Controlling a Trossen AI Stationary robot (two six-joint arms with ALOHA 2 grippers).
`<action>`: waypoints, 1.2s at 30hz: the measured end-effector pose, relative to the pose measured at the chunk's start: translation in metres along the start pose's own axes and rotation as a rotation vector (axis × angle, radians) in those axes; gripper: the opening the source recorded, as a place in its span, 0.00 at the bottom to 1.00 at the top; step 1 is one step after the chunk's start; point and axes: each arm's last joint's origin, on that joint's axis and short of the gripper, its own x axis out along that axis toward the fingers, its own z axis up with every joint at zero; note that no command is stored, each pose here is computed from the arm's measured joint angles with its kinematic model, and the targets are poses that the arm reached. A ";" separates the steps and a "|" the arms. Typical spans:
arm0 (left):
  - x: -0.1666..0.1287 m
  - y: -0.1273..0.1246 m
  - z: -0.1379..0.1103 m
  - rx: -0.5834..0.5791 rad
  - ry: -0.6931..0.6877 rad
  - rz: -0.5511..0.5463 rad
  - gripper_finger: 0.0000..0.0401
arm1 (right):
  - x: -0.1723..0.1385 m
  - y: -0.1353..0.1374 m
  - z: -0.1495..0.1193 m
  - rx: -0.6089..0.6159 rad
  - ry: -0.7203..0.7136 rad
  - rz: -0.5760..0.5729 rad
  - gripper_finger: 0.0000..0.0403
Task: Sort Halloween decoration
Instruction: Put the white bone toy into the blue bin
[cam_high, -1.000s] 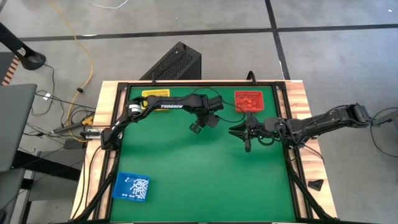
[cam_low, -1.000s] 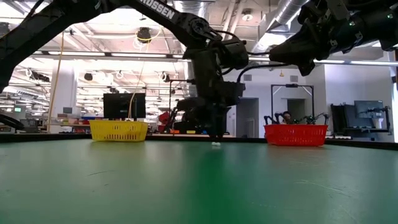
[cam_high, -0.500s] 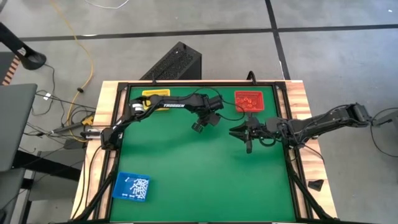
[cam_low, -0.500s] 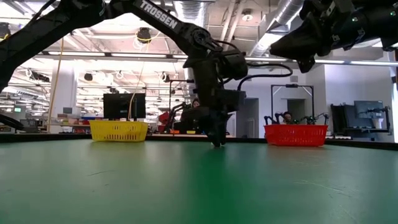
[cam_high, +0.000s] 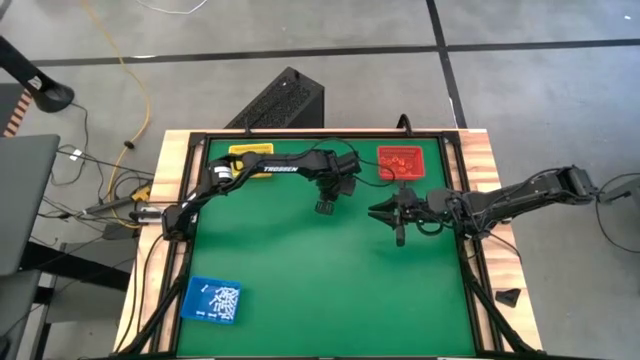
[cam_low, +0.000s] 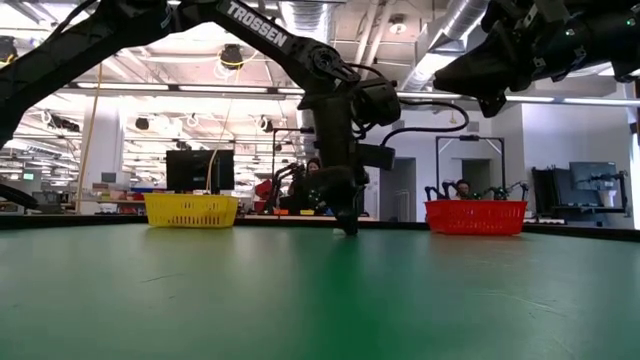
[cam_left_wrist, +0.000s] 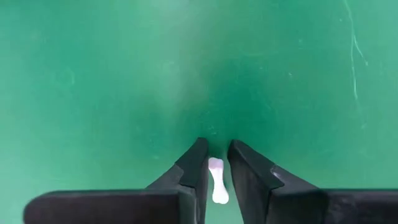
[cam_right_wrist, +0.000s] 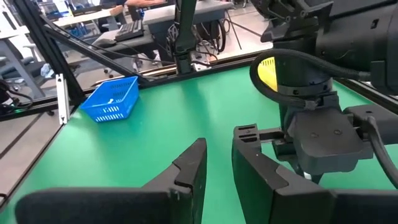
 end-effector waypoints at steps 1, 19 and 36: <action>0.000 0.000 0.001 -0.018 -0.005 0.002 0.12 | 0.000 0.000 0.000 0.000 -0.001 0.000 0.27; -0.018 -0.007 0.008 -0.004 -0.047 0.005 0.00 | 0.000 0.000 0.000 0.001 -0.002 -0.001 0.27; -0.066 -0.029 0.024 -0.012 -0.187 -0.073 0.01 | 0.000 0.000 0.000 0.001 -0.002 -0.002 0.27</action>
